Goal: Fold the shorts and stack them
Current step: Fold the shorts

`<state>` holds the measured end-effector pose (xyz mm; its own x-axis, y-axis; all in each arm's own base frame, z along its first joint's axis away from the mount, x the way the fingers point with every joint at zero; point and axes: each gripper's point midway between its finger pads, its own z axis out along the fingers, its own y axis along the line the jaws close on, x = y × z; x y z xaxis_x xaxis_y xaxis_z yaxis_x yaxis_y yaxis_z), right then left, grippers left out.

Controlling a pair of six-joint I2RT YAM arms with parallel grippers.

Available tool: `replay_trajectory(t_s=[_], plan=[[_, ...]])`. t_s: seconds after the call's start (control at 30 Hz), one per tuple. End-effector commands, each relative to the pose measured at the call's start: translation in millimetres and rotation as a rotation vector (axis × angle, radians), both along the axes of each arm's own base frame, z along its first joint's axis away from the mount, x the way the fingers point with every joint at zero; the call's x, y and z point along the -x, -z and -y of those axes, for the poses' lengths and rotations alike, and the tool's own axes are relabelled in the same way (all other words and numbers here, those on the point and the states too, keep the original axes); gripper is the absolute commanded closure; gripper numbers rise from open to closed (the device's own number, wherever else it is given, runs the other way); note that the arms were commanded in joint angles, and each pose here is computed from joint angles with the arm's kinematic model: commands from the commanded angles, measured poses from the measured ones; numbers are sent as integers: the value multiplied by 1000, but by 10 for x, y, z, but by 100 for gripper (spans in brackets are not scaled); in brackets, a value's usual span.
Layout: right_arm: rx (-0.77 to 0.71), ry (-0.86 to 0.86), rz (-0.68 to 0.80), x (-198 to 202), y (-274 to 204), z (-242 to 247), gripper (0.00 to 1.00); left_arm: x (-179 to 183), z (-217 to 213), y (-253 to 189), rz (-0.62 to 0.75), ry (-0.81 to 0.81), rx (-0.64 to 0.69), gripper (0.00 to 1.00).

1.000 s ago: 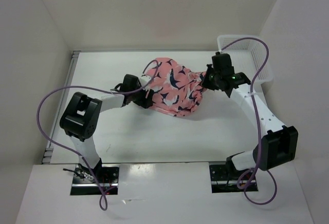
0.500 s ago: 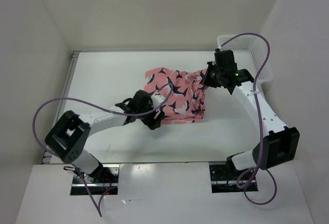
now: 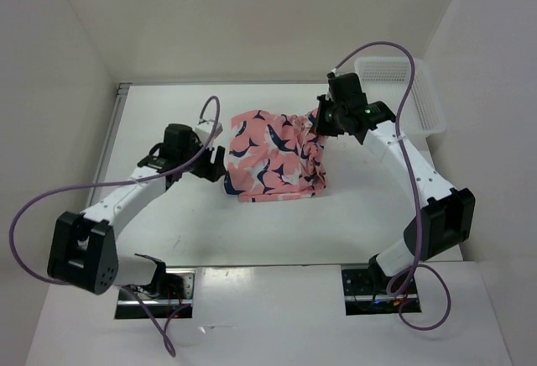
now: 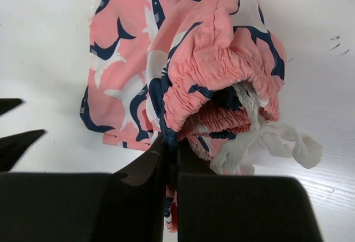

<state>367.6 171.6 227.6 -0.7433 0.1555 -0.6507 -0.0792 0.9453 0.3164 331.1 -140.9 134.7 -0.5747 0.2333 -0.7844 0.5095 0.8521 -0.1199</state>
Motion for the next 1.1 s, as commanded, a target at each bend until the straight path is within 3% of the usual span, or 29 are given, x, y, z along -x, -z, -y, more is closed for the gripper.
replay_trajectory(t_s=[0.0,0.47,1.07], plan=[[-16,-30,63,-70,-248,-128,100,76,92,420,-101,52,15,22],[-51,-105,75,-168,-356,-699,100,-7,202,965,-196,86,28,25],[-118,-249,46,-79,-277,-1570,100,-22,286,1022,-210,120,59,27]])
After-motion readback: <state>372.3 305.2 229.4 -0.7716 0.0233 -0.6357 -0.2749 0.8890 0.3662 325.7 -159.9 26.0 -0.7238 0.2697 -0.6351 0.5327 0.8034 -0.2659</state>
